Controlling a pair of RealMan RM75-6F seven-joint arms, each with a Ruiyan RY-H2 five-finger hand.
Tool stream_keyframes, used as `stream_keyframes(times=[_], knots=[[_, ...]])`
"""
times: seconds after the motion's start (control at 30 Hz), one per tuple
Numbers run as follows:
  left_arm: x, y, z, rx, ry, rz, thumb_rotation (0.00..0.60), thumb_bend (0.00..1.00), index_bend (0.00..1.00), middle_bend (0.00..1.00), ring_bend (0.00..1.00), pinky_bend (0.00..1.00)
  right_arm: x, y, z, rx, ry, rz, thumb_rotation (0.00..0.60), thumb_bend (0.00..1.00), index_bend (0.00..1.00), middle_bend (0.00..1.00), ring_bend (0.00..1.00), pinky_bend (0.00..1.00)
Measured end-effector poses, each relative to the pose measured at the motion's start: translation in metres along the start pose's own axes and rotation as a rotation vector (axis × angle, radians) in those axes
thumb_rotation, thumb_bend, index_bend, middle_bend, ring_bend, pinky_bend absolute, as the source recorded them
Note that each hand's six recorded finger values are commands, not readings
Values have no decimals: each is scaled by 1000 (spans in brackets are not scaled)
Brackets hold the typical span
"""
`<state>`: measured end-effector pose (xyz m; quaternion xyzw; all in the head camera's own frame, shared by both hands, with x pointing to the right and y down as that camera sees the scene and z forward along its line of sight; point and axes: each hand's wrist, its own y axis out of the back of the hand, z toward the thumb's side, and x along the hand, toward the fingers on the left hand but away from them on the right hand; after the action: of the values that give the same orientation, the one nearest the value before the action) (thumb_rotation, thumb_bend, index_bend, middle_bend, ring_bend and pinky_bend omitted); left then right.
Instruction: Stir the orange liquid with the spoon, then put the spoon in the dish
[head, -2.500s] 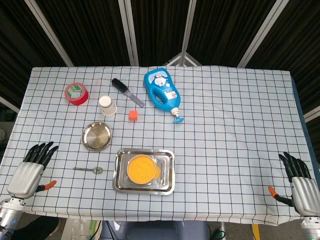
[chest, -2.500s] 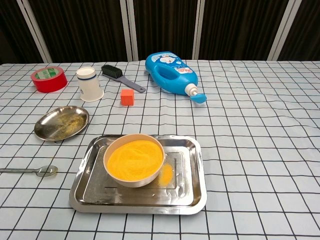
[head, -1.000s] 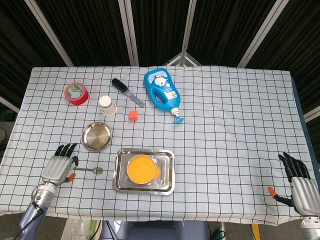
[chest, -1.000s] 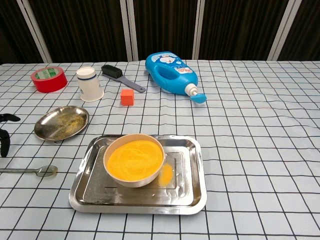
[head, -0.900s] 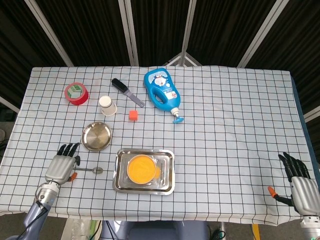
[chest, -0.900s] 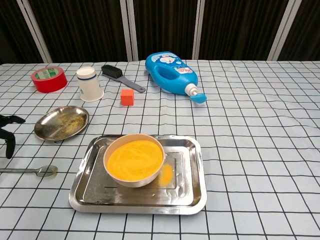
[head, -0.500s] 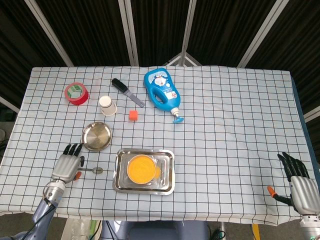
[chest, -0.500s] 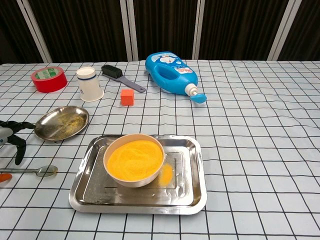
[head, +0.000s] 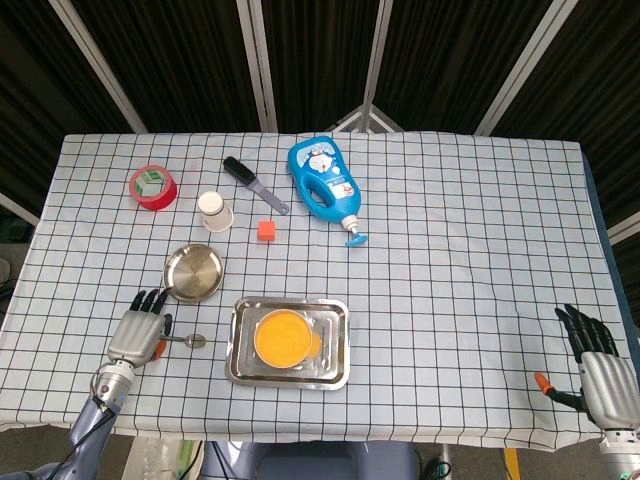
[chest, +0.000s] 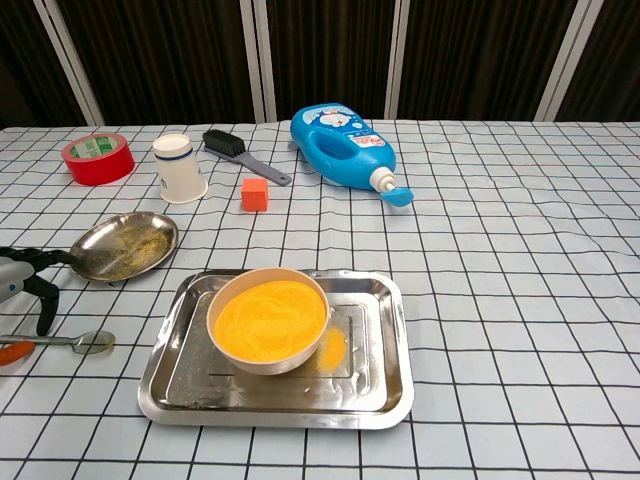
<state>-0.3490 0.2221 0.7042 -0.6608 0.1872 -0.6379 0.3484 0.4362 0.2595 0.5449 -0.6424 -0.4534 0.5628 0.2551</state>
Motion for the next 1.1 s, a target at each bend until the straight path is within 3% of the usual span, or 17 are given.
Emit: stream_keyframes(times=[0.67, 0.9, 1.1], knots=[[-3, 4, 4, -9, -10, 7, 600, 528, 514, 0, 0, 17, 0, 1, 0, -2, 1, -2, 600, 312, 0, 0, 0, 0], [-10, 26, 14, -44, -42, 50, 600, 528, 517, 0, 0, 17, 0, 0, 1, -1, 3, -2, 600, 312, 0, 0, 0, 0], [-14, 58, 29, -60, -78, 101, 600, 528, 519, 1, 0, 16, 1, 1, 0, -6, 1, -5, 600, 312, 0, 0, 0, 0]])
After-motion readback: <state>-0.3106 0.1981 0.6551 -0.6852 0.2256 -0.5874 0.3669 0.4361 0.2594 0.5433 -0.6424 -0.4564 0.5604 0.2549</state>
